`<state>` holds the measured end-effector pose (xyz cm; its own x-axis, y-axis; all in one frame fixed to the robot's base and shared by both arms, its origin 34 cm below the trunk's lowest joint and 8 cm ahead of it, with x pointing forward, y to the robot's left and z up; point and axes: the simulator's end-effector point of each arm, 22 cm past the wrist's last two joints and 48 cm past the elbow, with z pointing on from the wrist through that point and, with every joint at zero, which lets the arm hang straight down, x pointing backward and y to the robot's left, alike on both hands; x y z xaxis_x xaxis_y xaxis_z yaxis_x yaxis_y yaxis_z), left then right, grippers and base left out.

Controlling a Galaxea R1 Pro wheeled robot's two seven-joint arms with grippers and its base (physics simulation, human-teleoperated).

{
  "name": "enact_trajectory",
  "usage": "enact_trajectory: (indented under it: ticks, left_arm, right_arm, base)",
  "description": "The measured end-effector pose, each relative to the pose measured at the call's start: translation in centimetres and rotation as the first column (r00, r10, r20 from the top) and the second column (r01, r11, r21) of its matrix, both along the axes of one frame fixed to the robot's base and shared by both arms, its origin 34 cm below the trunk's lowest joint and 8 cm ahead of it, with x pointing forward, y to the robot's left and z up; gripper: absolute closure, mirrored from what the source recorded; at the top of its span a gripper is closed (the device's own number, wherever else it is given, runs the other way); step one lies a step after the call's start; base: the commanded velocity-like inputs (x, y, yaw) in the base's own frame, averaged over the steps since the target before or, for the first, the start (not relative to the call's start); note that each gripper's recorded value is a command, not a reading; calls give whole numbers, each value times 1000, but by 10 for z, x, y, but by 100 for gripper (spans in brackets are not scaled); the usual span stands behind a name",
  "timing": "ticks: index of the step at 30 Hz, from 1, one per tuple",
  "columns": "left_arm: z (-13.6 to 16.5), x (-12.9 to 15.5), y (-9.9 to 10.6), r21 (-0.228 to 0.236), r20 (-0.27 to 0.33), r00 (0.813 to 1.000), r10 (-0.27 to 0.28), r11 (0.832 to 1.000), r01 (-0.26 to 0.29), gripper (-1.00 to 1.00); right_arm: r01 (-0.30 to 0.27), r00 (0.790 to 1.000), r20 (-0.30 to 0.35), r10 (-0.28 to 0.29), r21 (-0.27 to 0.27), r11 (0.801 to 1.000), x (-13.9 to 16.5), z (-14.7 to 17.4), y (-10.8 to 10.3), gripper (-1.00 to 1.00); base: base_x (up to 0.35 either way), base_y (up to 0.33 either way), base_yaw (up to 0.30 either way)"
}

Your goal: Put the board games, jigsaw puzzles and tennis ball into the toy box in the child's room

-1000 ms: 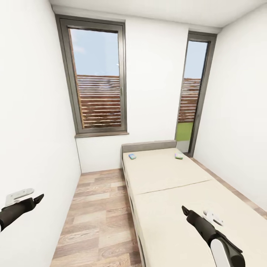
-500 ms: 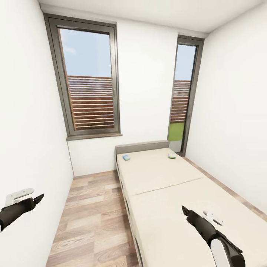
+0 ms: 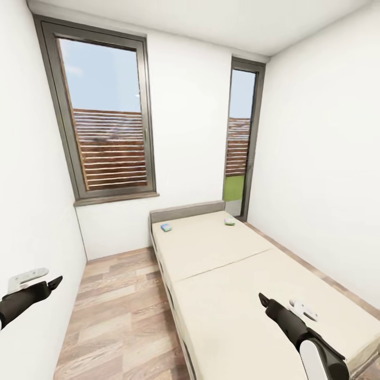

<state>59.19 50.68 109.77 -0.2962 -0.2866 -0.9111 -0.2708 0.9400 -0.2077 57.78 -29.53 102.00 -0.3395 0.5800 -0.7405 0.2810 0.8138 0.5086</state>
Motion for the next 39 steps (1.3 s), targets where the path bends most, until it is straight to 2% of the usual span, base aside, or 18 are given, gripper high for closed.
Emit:
enact_trajectory:
  ticks: [16,39]
  left_arm:
    - [8,-2,0,-1,17,1000,0,1000,0,-100]
    - [19,-4,0,0,39,999,0,1000,0,-100]
  right_arm:
    - [0,1000,16,0,0,1000,0,8,0,-100]
    - [0,999,39,0,0,1000,-1,18,0,-100]
  base:
    - [46,180,-225]
    - [5,12,-225]
